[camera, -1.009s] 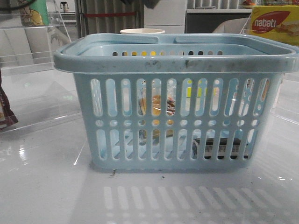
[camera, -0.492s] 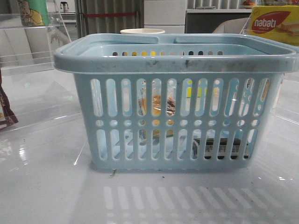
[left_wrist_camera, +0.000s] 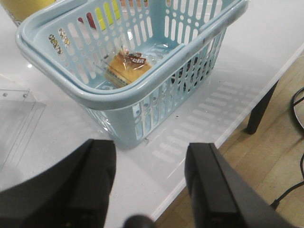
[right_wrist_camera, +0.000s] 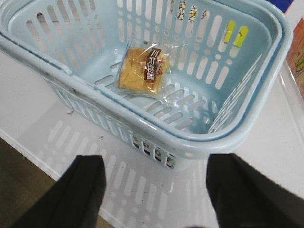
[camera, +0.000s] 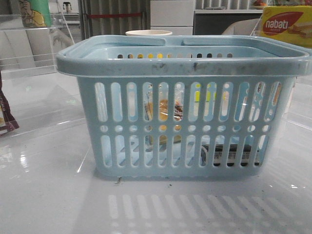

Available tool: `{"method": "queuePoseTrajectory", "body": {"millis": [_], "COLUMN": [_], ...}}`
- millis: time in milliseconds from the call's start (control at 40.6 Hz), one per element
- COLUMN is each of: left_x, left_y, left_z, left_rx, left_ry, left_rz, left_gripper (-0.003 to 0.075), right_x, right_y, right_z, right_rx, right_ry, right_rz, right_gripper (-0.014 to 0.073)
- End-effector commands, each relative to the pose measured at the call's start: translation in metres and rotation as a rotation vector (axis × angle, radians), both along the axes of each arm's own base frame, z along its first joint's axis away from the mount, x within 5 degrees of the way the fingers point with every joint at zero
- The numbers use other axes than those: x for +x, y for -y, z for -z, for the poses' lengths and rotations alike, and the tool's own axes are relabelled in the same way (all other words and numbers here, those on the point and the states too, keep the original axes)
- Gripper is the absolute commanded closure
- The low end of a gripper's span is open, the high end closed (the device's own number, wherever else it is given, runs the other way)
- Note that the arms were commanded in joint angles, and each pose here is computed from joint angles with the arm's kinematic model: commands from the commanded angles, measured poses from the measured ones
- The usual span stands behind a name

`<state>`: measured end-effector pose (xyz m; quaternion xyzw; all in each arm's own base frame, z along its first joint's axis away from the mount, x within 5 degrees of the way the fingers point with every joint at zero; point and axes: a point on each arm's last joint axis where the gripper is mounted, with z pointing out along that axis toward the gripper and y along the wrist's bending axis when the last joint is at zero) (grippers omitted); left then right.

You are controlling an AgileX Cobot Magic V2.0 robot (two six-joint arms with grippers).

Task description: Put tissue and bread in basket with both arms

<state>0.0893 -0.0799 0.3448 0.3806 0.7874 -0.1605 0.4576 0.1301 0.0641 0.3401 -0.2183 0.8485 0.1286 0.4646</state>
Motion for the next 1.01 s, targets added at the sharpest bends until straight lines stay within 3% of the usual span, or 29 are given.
{"method": "queuePoseTrajectory", "body": {"millis": [0, 123, 246, 418, 664, 984], "left_x": [0.0026, 0.0033, 0.0035, 0.0033, 0.0032, 0.0032], "left_y": [0.0004, 0.0007, 0.0007, 0.0010, 0.0011, 0.0011], "left_z": [-0.0102, -0.0107, -0.0110, -0.0110, -0.0111, -0.0111], "left_rx": [-0.064, -0.073, -0.077, -0.084, -0.086, -0.086], "left_ry": [0.051, 0.062, 0.062, 0.057, 0.055, 0.055], "left_rz": [-0.031, -0.034, -0.036, -0.037, -0.036, -0.036], "left_gripper": [0.0316, 0.0316, 0.0322, 0.0434, 0.0631, 0.0627], "right_x": [0.0013, 0.0007, 0.0005, 0.0005, 0.0005, 0.0005], "right_y": [0.0002, 0.0002, 0.0002, 0.0002, 0.0002, 0.0002], "right_z": [-0.0137, -0.0126, -0.0123, -0.0123, -0.0124, -0.0124], "right_rx": [0.027, 0.022, 0.020, 0.020, 0.020, 0.020], "right_ry": [0.087, 0.074, 0.071, 0.071, 0.072, 0.072], "right_rz": [0.005, 0.003, 0.002, 0.002, 0.002, 0.002], "right_gripper": [0.0075, 0.0203, 0.0386, 0.0544, 0.0538, 0.0538]}}
